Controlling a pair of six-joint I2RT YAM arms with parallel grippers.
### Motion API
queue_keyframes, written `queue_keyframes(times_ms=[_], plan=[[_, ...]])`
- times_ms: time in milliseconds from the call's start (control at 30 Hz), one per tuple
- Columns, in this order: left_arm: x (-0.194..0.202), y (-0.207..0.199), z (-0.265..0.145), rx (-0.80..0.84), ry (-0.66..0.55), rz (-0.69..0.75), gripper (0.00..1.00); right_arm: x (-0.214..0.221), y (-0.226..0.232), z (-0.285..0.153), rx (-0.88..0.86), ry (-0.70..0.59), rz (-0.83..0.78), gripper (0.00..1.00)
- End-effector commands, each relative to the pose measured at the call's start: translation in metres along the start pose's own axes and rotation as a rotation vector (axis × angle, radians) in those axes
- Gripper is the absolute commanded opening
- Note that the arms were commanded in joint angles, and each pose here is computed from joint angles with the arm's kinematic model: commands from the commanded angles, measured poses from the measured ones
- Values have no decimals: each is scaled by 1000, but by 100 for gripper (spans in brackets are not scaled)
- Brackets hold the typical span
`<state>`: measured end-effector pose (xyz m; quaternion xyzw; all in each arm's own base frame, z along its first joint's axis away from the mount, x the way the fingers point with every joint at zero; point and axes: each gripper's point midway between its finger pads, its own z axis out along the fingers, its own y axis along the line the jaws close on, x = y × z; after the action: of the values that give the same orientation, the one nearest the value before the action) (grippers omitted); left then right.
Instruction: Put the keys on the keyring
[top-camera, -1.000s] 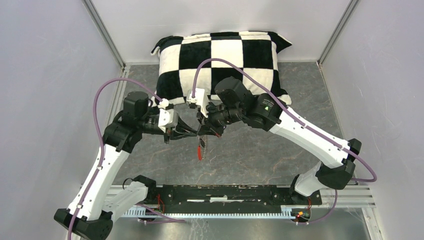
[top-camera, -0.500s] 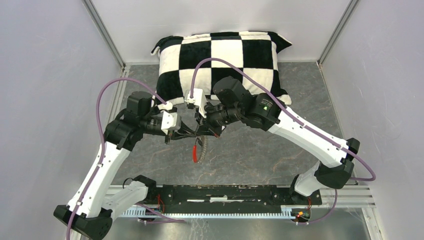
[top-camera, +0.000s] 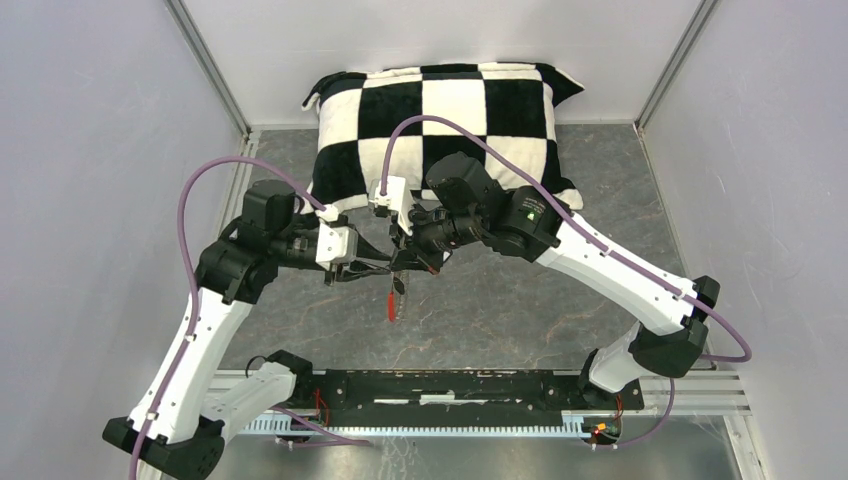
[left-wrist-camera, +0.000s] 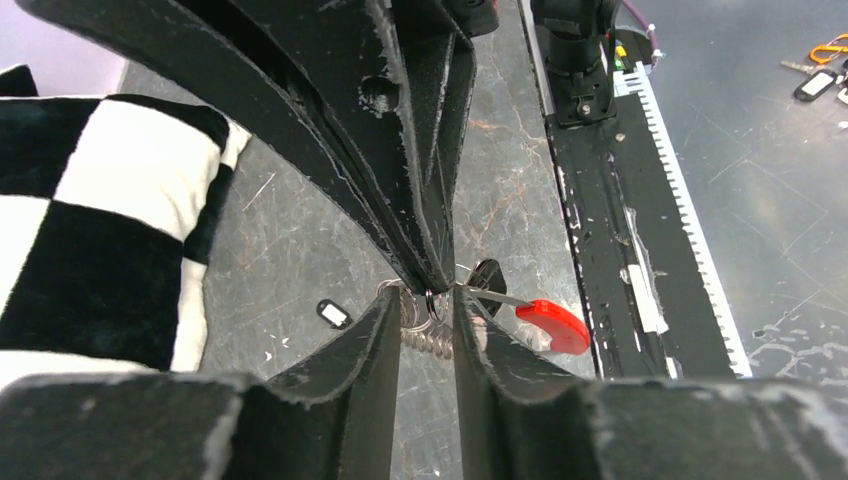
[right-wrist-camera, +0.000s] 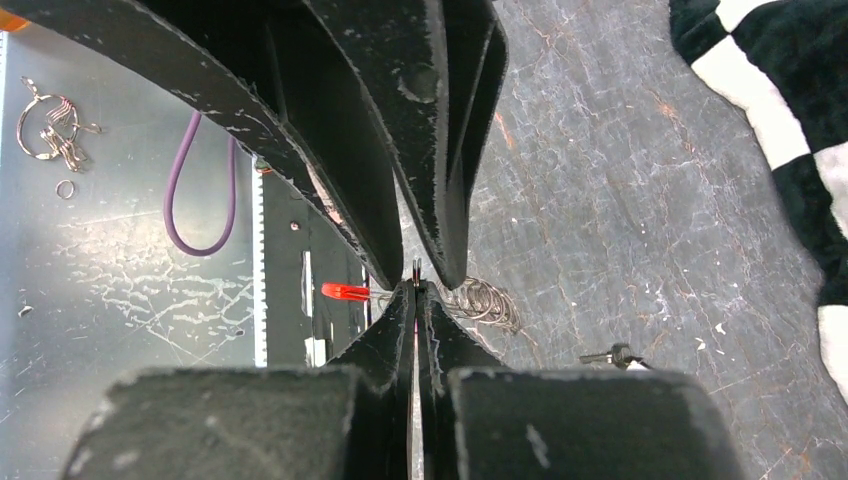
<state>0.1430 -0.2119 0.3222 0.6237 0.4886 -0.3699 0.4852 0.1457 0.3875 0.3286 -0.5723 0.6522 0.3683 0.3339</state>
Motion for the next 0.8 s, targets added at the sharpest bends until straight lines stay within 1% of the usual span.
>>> queue_keyframes(times_ms=[0,100,300,500,567,667,700,767], plan=[[-9,-1,-3,9,-8,75,28,-19,4,-5,-6,-62,-39,0],[-7,-3,-1,23,-14,64,20,-21,5,-6,-5,-68,-39,0],[3,-6,1,42,11,50,18,-25,6,-6,-12,-84,-42,0],[2,-2,1,38,18,58,2,-27,9,-2,-30,-90,-44,0],[1,-1,1,37,17,69,2,-27,9,-2,-30,-92,-43,1],[-3,1,1,30,5,86,2,-30,8,-4,-22,-101,-40,9],[-6,3,1,23,-2,80,2,-32,7,-6,-6,-108,-38,15],[-15,6,1,5,-36,61,2,-39,0,-17,49,-139,-29,24]])
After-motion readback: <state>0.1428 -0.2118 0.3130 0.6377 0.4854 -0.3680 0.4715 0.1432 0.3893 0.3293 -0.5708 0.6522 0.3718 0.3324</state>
